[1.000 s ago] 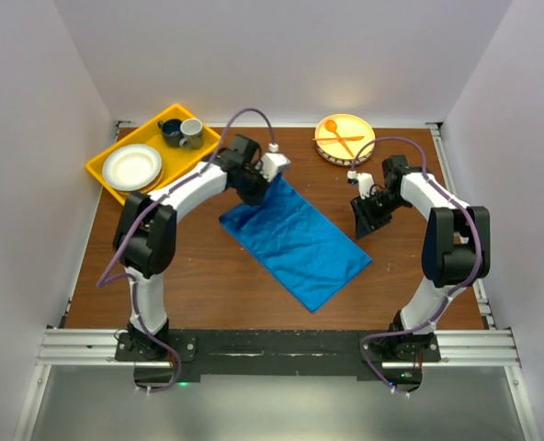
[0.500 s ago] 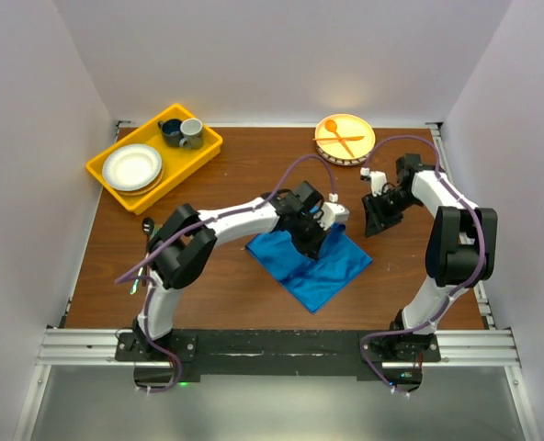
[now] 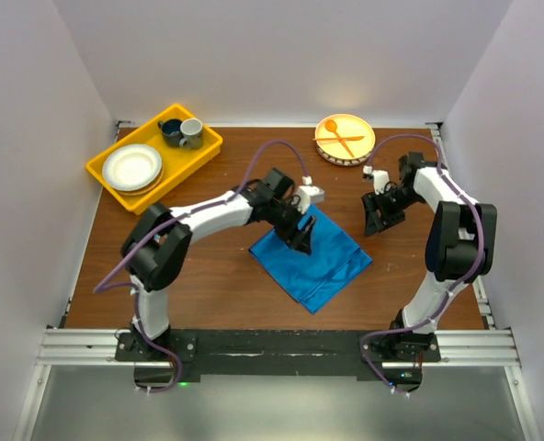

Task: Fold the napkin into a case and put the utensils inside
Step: Fold the rectangle-folded napkin at the center of the board, then rotate the rectangle-folded napkin at the center of the board.

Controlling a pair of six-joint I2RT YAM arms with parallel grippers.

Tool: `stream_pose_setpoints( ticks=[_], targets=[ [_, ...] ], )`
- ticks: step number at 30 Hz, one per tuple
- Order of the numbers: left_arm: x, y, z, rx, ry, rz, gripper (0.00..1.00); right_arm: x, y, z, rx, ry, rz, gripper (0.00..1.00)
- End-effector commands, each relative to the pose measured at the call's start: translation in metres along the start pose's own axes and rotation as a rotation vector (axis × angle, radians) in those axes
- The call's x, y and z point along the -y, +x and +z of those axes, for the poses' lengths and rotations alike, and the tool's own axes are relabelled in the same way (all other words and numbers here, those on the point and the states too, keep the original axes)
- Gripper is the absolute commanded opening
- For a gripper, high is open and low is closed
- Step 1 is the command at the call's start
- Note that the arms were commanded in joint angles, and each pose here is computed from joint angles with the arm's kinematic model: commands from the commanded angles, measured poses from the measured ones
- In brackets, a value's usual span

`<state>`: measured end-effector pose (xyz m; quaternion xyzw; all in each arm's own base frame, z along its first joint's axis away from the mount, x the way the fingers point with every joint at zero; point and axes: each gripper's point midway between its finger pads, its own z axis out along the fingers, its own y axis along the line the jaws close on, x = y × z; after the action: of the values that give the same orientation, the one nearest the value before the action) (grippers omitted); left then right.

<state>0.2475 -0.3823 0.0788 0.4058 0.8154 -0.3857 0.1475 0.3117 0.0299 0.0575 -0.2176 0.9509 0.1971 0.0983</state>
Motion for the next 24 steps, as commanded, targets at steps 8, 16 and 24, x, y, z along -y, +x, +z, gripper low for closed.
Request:
stream_pose_setpoints(
  ticks=[8, 16, 24],
  targets=[
    [-0.059, 0.052, -0.020, -0.130, -0.197, 0.107, 0.49, -0.025, 0.001, 0.031, -0.066, -0.116, -0.018, 0.54],
    [-0.137, 0.050, -0.049, -0.141, -0.339, 0.088, 0.43, -0.073, -0.005, 0.059, -0.072, -0.300, 0.043, 0.48],
    [-0.139, 0.007, -0.099, -0.022, -0.296, 0.231, 0.50, -0.119, -0.028, 0.059, -0.036, -0.422, 0.077, 0.55]
  ],
)
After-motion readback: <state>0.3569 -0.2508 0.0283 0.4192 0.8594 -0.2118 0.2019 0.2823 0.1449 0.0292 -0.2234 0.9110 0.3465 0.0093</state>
